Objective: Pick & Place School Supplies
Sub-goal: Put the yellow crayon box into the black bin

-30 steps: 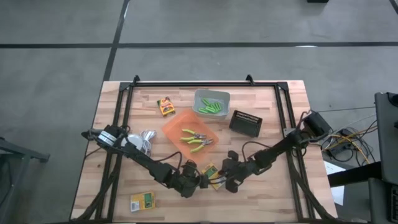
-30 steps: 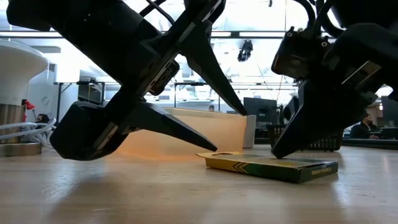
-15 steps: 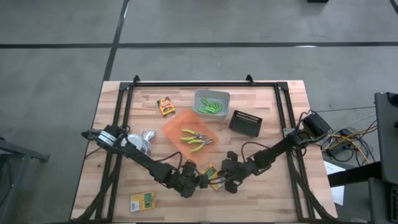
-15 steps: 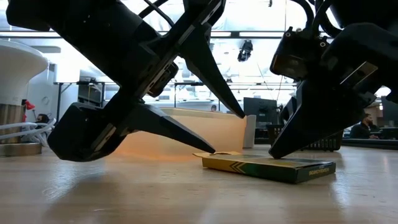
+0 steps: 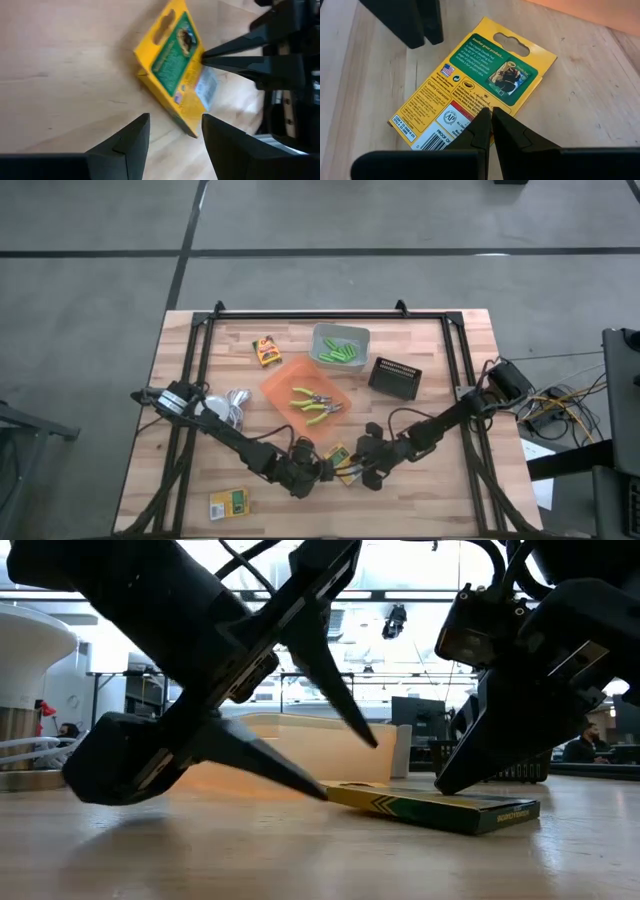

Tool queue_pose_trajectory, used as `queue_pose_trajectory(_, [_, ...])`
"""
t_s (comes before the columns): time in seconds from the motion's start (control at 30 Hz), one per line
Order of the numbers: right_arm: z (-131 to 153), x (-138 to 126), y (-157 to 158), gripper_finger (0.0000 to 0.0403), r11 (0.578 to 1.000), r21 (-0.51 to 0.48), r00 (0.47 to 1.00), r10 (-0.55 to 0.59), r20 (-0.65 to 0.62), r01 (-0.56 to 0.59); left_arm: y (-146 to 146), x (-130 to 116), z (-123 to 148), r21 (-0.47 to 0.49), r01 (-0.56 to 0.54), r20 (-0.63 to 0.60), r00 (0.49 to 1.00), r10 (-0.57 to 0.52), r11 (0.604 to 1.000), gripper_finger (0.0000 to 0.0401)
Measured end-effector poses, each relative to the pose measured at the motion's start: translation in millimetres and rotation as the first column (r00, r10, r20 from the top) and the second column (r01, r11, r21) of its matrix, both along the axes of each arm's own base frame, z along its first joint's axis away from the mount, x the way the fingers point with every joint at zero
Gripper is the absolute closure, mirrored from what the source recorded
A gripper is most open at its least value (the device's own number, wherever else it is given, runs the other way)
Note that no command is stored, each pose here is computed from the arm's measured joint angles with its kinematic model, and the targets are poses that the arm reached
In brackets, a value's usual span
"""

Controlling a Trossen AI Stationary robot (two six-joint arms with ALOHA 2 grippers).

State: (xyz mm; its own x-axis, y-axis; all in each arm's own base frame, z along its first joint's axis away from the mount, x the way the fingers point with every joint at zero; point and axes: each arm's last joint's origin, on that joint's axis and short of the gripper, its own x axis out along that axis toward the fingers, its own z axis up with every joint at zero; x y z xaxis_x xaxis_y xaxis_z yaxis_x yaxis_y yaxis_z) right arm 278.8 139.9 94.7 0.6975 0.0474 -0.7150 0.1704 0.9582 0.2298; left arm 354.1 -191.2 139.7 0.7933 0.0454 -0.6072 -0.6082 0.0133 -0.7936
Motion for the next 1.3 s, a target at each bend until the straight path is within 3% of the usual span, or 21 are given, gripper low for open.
queue_pose_trajectory(0.33, [-0.3, 0.1, -0.9, 0.0385, 1.0, -0.012, 1.0, -0.017, 0.006, 0.017, 5.3, -1.3, -2.2, 0.069, -0.078, -0.003, 0.997, 0.078, 0.995, 0.0215])
queue_pose_trajectory(1.3, [-1.2, -0.2, -2.5, 0.0385, 0.998, -0.005, 0.998, -0.062, 0.007, 0.062, 11.7, 2.8, -14.1, 0.091, -0.093, -0.031, 0.995, 0.096, 0.991, 0.0215])
